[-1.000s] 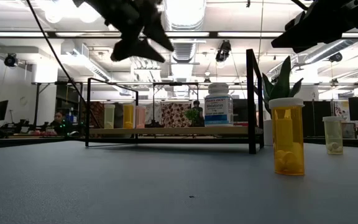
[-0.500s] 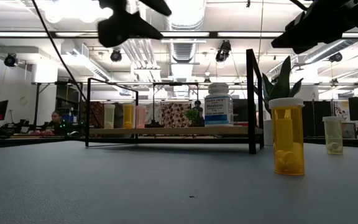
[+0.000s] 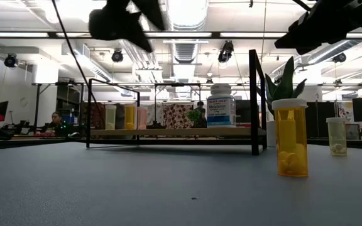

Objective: Pick and place medicine bottles onto shelf by color
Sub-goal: Put the left blue pill bottle on the shelf

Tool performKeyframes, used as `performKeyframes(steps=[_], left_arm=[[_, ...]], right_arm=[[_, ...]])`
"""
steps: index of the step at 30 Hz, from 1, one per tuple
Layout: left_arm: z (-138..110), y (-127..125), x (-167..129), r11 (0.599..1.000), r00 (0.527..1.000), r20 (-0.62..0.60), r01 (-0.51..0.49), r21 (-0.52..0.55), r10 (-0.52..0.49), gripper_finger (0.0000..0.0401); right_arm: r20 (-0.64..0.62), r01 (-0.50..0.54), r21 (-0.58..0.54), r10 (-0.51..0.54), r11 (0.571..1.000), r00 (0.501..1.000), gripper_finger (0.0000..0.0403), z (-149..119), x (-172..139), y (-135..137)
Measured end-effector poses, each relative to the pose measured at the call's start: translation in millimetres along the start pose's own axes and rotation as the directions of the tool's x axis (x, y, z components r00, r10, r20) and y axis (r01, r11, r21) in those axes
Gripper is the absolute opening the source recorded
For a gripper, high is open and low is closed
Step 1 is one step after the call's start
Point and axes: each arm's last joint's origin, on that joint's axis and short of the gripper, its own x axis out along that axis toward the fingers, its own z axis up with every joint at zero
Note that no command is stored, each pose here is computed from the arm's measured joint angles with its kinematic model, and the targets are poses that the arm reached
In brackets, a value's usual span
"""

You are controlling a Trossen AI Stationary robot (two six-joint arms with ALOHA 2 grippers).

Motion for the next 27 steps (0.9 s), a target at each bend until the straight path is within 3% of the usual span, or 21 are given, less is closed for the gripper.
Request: performKeyframes(steps=[2,4,6,9,10,13,17,24,27], left_arm=[[-3,2,-4,0.996,0.992,-0.099,-0.087,-0.026,0.084,0.0189],[-13,7,-8,0.978,0.952,-0.246,-0.201,-0.047,0.184,0.0189],[-31,17,-11,0.933,0.863,-0.397,-0.358,-0.042,0.314,0.0189],[-58,34,-18,0.811,0.67,-0.559,-0.585,0.01,0.489,0.0189],[-64,39,-21,0.781,0.629,-0.577,-0.625,0.024,0.521,0.0189],[-77,49,-25,0.774,0.643,-0.571,-0.633,-0.022,0.51,0.0189],[-90,66,-23,0.798,0.717,-0.54,-0.589,-0.13,0.441,0.0189],[-114,102,-25,0.738,0.699,-0.544,-0.645,-0.2,0.464,0.0189],[-121,113,-26,0.734,0.708,-0.54,-0.641,-0.224,0.454,0.0189]], right_arm=[[-0.001,0.0,0.0,0.0,1.0,1.0,0.0009,0,0,0],[-0.007,0.0,0.0,0.0,1.0,1.0,0.0009,-1,0,0],[-0.016,0.001,0.001,-0.001,1.0,1.0,0.0009,-2,0,0],[-0.021,0.001,-0.002,-0.001,1.0,1.0,0.0009,-2,0,0],[-0.021,0.002,-0.002,-0.002,1.0,1.0,0.0009,-2,0,0],[-0.021,0.002,-0.002,-0.002,1.0,1.0,0.0009,-2,0,0],[-0.021,0.002,-0.002,-0.002,1.0,1.0,0.0009,-2,0,0],[-0.021,0.002,-0.002,-0.002,1.0,1.0,0.0009,-2,0,0],[-0.023,0.002,-0.003,-0.002,1.0,1.0,0.0009,-2,0,0]])
